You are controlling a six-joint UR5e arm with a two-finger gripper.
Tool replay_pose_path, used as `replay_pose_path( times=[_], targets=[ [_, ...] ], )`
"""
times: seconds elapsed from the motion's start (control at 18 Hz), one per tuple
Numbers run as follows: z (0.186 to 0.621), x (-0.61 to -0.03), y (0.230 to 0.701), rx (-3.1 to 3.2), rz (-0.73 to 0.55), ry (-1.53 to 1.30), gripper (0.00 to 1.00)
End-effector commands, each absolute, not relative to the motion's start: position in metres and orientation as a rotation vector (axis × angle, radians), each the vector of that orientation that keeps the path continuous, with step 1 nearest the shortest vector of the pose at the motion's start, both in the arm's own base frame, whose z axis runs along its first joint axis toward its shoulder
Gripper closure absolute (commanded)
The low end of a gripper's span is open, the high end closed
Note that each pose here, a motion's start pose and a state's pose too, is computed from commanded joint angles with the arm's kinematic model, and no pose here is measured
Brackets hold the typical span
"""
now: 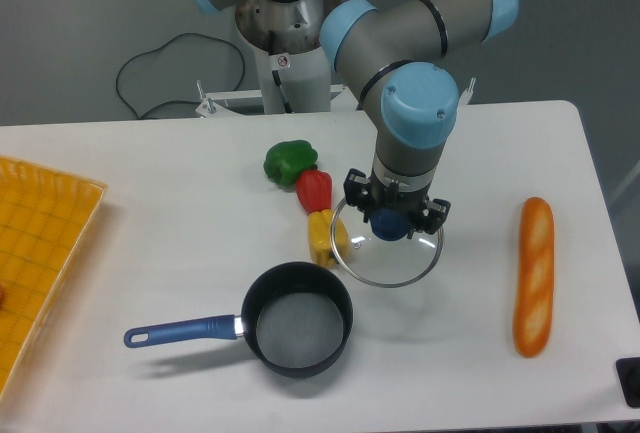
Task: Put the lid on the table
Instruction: 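Hold the glass lid by its blue knob above the table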
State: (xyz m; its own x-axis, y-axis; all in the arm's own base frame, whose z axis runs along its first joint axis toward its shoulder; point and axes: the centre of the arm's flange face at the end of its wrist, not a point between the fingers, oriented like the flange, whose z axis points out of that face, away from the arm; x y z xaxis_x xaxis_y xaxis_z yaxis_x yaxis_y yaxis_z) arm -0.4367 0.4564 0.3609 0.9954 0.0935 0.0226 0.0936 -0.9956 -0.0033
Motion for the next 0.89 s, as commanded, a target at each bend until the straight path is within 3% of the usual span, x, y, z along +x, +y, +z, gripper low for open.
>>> replay_pose_path(
  times=[0.89],
  targets=[
    [0.347,-0.444,0.438,-3.122,-0.089,-0.083,0.53]
  ],
)
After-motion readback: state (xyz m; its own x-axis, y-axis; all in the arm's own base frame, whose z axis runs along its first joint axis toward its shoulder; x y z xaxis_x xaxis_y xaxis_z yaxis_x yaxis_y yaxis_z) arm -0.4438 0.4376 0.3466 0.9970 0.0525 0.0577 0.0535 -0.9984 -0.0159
